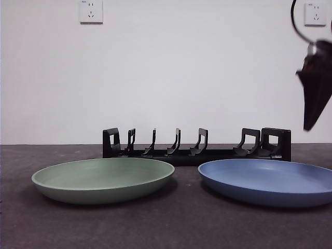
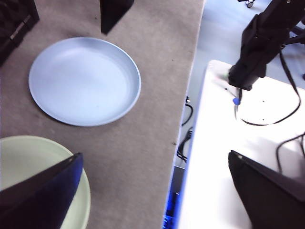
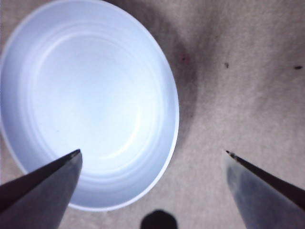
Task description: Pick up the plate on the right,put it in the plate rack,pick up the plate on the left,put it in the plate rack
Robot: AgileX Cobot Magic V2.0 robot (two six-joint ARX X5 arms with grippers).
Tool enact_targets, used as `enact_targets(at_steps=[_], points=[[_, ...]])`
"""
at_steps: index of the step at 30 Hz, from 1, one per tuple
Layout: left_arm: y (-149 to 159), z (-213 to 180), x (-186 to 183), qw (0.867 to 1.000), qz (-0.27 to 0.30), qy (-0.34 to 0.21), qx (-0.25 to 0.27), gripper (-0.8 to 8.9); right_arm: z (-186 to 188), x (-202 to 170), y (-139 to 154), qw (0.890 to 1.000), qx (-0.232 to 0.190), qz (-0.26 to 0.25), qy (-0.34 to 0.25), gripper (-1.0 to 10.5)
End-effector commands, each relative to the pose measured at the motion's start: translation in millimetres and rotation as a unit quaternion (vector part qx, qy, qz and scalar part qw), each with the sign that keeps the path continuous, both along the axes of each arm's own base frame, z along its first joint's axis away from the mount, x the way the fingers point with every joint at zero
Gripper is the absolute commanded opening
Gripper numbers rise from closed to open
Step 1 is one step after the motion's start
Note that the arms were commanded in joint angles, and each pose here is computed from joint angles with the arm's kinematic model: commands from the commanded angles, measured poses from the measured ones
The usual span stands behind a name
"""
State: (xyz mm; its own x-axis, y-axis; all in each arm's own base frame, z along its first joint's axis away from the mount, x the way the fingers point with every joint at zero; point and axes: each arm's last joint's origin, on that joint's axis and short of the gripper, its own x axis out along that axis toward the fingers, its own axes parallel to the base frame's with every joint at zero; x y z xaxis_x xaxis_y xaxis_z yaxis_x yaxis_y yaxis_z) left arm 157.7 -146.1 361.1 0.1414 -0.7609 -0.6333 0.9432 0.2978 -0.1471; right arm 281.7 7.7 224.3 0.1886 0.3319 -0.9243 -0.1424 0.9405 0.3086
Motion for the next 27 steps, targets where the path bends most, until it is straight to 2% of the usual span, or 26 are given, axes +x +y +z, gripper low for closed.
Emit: enact_targets(at_steps=[1,9,15,21,26,27], points=[[-4,1,2,1.0,-0.01,-0.017,-0.003,7.4,-12,7,2,1.0,-0.002,0.001,0.018,5.0],[-4,1,3,1.0,0.003,-0.03,0.004,7.4,-41,21,11,0.998,-0.03,0.013,0.047,4.9],[-4,1,4,0.999,0.007,-0.038,0.011,7.4,-50,26,16,0.998,-0.036,0.018,0.051,2.2],[-4,1,4,0.999,0.009,-0.04,0.013,7.4,-52,27,16,0.998,-0.039,0.017,0.049,1.0],[-4,0,4,0.999,0.013,-0.048,0.02,7.4,-56,28,16,0.998,-0.039,0.018,0.055,0.9],[-4,0,4,0.998,0.014,-0.052,0.024,7.4,-57,28,16,0.997,-0.039,0.017,0.057,0.6]])
